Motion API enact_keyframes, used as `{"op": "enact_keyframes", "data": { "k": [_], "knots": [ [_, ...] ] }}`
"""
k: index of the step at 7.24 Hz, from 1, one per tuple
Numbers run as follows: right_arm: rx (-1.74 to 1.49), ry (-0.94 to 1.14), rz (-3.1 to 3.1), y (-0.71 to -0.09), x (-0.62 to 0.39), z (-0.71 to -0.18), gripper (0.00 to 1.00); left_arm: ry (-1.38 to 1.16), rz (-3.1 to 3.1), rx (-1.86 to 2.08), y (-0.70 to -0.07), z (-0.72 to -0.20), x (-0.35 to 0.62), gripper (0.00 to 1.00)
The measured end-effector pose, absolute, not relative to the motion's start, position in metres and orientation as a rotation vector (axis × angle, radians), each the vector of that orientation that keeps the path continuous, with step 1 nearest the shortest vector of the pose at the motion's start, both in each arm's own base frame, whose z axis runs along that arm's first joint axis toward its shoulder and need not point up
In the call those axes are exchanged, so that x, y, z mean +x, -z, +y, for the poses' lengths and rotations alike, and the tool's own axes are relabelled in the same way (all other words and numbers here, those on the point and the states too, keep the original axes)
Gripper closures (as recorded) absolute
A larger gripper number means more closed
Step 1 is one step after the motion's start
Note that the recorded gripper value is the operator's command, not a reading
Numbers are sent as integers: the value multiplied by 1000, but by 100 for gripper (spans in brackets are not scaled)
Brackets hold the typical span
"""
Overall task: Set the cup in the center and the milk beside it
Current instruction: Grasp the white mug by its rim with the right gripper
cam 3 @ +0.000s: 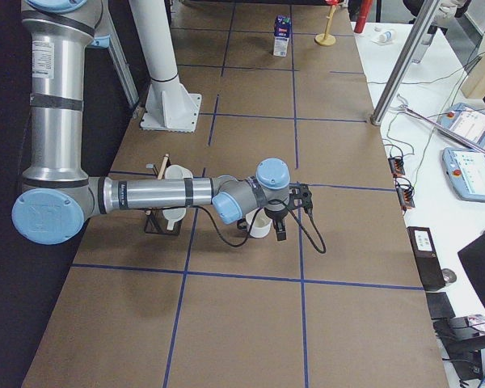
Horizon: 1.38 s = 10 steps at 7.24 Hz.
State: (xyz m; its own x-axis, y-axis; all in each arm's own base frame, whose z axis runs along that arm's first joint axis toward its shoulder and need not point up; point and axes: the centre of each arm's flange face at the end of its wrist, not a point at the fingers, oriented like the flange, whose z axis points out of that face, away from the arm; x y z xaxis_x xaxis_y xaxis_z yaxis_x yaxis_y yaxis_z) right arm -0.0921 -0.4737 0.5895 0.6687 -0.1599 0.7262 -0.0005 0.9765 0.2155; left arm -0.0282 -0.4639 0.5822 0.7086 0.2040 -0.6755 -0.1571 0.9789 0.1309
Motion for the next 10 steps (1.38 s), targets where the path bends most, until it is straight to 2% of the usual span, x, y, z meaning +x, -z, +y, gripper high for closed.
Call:
{"op": "enact_keyframes", "data": {
  "k": [5, 6, 8, 9, 10],
  "knots": [
    [145, 142, -765, -617, -142, -443, 4, -200, 757, 62, -583, -464, -28, 0],
    [134, 153, -758, -623, -146, -440, 14, -200, 757, 63, -583, -464, -28, 0],
    [126, 165, -754, -627, -151, -439, 94, -200, 757, 63, -584, -464, -28, 0],
    [125, 169, -755, -628, -152, -439, 100, -199, 757, 61, -584, -464, -28, 0],
    [125, 172, -757, -627, -152, -439, 100, -198, 758, 59, -585, -464, -28, 0]
  ]
}}
